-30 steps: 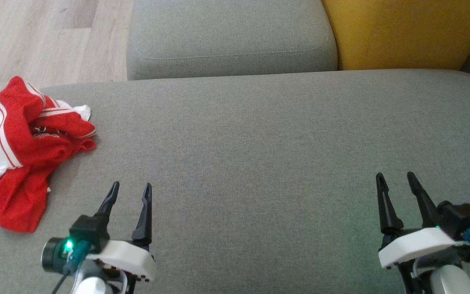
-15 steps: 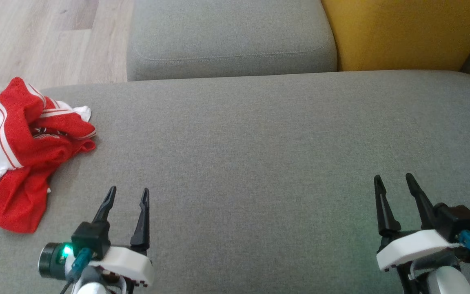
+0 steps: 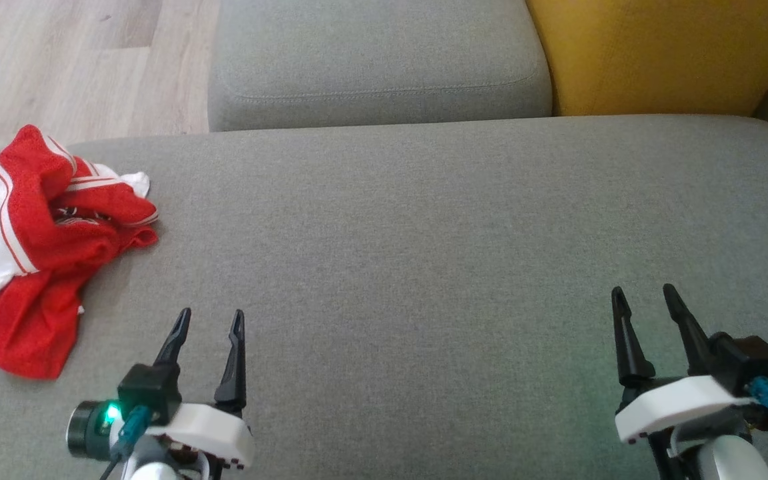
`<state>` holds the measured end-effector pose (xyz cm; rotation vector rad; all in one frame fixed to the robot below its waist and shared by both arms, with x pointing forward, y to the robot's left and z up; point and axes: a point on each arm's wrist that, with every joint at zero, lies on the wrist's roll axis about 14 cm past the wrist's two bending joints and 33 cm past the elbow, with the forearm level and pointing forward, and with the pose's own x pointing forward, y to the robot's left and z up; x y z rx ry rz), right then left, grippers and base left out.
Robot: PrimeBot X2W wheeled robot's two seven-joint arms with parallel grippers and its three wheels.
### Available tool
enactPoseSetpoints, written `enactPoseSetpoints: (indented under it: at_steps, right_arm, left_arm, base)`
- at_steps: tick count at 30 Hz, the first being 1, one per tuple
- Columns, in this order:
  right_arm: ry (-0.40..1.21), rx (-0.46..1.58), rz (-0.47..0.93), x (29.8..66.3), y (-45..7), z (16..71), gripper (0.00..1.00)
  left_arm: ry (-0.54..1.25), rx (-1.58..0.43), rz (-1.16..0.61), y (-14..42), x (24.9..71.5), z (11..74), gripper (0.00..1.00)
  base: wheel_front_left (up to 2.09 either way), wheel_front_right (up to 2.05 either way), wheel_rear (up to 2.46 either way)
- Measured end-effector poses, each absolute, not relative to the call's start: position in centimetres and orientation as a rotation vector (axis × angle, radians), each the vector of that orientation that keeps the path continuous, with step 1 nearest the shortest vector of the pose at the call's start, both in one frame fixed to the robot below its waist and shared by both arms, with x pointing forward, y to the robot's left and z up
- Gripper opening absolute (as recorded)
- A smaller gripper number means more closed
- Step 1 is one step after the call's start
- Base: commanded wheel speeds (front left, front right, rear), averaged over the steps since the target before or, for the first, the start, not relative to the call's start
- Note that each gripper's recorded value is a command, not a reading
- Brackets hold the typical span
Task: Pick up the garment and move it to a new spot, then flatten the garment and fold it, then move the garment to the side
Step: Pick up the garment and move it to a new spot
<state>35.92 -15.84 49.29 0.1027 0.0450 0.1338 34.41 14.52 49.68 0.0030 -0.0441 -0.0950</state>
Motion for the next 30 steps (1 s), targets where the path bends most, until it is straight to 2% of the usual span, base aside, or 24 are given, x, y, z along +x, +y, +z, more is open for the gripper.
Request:
enactPoseSetpoints:
  at_steps: [13, 30]
  right_arm:
    - [0.058, 0.080, 0.201, 36.6, -13.6, 48.9, 1.00]
    - [0.068, 0.063, 0.515, 38.7, -2.6, 49.0, 1.00]
  left_arm:
    - [-0.045, -0.006, -0.007, 17.3, 33.5, 49.7, 1.00]
    - [-0.062, -0.023, 0.319, 26.8, 27.6, 50.0, 1.00]
  base:
    - [0.00, 0.00, 0.00]
    - [0.00, 0.00, 0.00]
